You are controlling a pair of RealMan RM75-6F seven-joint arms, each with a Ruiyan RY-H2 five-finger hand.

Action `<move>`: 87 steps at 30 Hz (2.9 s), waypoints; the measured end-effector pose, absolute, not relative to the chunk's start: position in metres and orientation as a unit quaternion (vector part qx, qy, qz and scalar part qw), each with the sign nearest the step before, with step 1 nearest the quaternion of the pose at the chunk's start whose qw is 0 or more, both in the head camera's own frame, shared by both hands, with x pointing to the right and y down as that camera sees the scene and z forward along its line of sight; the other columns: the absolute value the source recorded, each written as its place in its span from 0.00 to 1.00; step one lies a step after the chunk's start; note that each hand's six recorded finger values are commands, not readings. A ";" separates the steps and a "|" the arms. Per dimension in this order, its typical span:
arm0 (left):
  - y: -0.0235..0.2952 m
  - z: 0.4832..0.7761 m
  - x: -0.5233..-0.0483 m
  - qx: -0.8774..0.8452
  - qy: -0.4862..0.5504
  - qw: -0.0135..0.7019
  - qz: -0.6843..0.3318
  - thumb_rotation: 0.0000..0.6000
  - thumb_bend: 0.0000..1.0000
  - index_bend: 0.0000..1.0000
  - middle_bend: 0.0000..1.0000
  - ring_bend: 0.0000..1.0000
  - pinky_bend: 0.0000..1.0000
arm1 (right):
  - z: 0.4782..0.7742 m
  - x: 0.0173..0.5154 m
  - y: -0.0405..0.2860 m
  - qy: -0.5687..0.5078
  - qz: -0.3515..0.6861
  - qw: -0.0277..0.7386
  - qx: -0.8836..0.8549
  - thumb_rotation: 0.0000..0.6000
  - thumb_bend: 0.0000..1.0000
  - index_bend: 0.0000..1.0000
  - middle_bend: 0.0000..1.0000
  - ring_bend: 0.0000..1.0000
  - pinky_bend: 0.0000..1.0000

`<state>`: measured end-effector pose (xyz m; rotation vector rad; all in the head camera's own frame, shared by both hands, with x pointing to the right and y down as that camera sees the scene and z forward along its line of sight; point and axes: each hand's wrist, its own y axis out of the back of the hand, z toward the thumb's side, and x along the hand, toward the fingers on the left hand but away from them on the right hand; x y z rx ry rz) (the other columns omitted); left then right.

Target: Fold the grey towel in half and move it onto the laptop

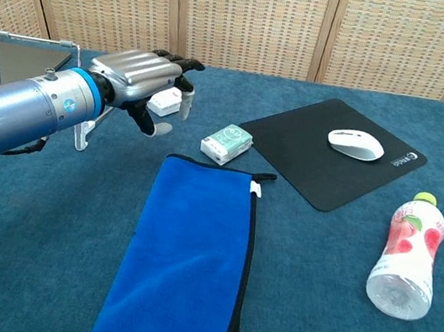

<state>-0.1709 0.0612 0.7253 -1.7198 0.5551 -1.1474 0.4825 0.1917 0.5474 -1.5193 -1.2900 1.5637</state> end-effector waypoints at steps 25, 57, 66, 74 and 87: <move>0.069 0.739 -0.158 -0.713 0.219 0.382 -0.546 1.00 0.30 0.46 0.00 0.00 0.00 | 0.547 0.489 0.191 -0.493 0.589 0.290 -0.571 1.00 0.00 0.00 0.00 0.00 0.00; 0.082 0.757 -0.140 -0.700 0.193 0.342 -0.597 1.00 0.32 0.46 0.00 0.00 0.00 | 0.548 0.496 0.189 -0.498 0.590 0.279 -0.570 1.00 0.00 0.00 0.00 0.00 0.00; 0.085 0.761 -0.139 -0.701 0.189 0.335 -0.601 1.00 0.32 0.46 0.00 0.00 0.00 | 0.548 0.496 0.190 -0.498 0.589 0.279 -0.571 1.00 0.00 0.00 0.00 0.00 0.00; 0.089 0.764 -0.138 -0.702 0.179 0.331 -0.605 1.00 0.33 0.57 0.00 0.00 0.00 | 0.548 0.496 0.190 -0.499 0.589 0.279 -0.571 1.00 0.00 0.00 0.00 0.00 0.00; 0.095 0.759 -0.133 -0.709 0.171 0.328 -0.601 1.00 0.41 0.78 0.00 0.00 0.00 | 0.547 0.496 0.190 -0.501 0.588 0.279 -0.571 1.00 0.00 0.00 0.00 0.00 0.00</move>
